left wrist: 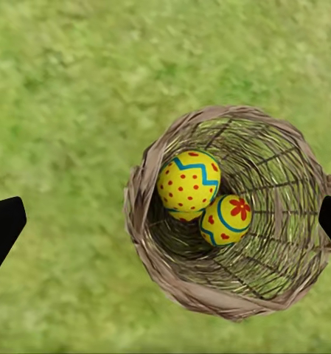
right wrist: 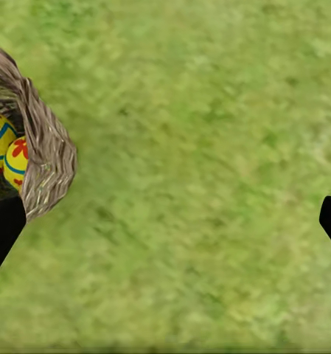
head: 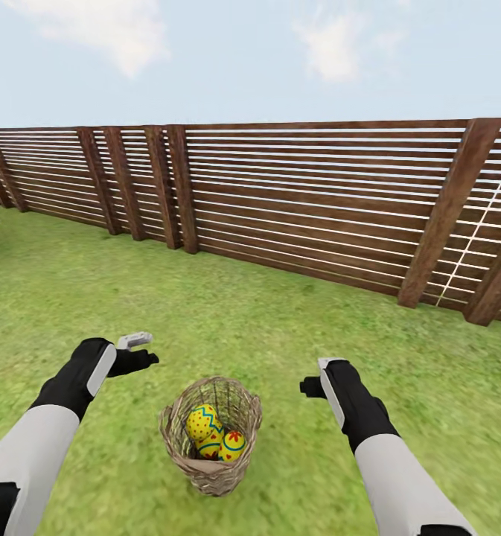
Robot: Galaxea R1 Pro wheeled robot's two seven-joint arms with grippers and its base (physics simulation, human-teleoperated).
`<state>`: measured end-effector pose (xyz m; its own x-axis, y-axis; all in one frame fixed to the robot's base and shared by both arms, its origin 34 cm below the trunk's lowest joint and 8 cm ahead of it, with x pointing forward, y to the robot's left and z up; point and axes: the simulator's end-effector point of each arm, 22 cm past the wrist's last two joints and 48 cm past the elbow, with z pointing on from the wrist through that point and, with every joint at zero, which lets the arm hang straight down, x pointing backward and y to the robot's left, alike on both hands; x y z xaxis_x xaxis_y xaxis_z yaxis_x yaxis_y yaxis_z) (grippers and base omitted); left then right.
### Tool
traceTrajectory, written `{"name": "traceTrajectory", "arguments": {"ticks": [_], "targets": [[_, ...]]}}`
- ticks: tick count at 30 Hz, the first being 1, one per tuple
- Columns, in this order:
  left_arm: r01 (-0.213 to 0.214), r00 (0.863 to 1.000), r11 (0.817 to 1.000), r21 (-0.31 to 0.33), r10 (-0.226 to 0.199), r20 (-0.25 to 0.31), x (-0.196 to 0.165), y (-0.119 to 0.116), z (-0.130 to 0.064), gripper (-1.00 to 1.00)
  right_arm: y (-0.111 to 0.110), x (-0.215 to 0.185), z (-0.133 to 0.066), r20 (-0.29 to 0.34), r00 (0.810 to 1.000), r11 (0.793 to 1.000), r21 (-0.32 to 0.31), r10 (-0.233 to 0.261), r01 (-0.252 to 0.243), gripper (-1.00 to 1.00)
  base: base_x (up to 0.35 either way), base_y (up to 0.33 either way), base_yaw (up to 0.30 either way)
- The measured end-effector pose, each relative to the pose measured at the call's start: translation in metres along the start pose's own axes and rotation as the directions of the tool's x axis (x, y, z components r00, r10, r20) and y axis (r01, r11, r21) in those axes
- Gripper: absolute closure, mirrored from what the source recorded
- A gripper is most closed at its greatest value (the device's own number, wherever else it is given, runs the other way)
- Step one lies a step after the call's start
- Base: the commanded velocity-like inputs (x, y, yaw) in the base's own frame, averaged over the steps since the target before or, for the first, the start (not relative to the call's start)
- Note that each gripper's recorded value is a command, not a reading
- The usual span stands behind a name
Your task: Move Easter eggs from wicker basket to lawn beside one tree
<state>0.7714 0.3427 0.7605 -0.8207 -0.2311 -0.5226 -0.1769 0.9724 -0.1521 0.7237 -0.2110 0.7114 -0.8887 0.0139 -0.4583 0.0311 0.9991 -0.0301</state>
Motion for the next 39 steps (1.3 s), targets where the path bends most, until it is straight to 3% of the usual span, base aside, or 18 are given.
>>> {"name": "traceTrajectory", "arguments": {"ticks": [9, 13, 21, 27, 39], "targets": [[-0.004, 1.000, 1.000, 0.009, 0.004, -0.005, 0.009, -0.005, 0.011, -1.00, 0.000, 0.006, 0.011, -0.002, 1.000, 1.000, 0.001, -0.001, 0.001, -1.00, 0.000, 0.000, 0.000], [-0.031, 0.999, 0.999, 0.013, 0.031, -0.013, 0.017, -0.013, 0.018, -1.00, 0.000, 0.010, 0.017, -0.002, 1.000, 1.000, 0.003, -0.002, 0.002, -1.00, 0.000, 0.000, 0.000], [-0.040, 0.999, 0.999, 0.016, 0.040, -0.018, 0.027, -0.014, 0.031, -1.00, 0.000, 0.014, 0.027, 0.007, 1.000, 1.000, 0.002, -0.001, 0.001, -1.00, 0.000, 0.000, 0.000], [-0.042, 0.999, 0.999, 0.031, 0.042, -0.022, 0.036, -0.023, 0.040, -1.00, -0.002, -0.017, 0.015, 0.099, 0.995, 1.000, 0.001, 0.015, -0.015, -1.00, 0.000, 0.000, 0.000], [-0.044, 0.999, 0.998, 0.053, 0.046, -0.027, 0.053, -0.034, 0.059, -1.00, 0.002, -0.030, 0.020, 0.153, 0.988, 1.000, -0.008, 0.016, -0.015, -1.00, 0.000, 0.000, 0.000]]}}
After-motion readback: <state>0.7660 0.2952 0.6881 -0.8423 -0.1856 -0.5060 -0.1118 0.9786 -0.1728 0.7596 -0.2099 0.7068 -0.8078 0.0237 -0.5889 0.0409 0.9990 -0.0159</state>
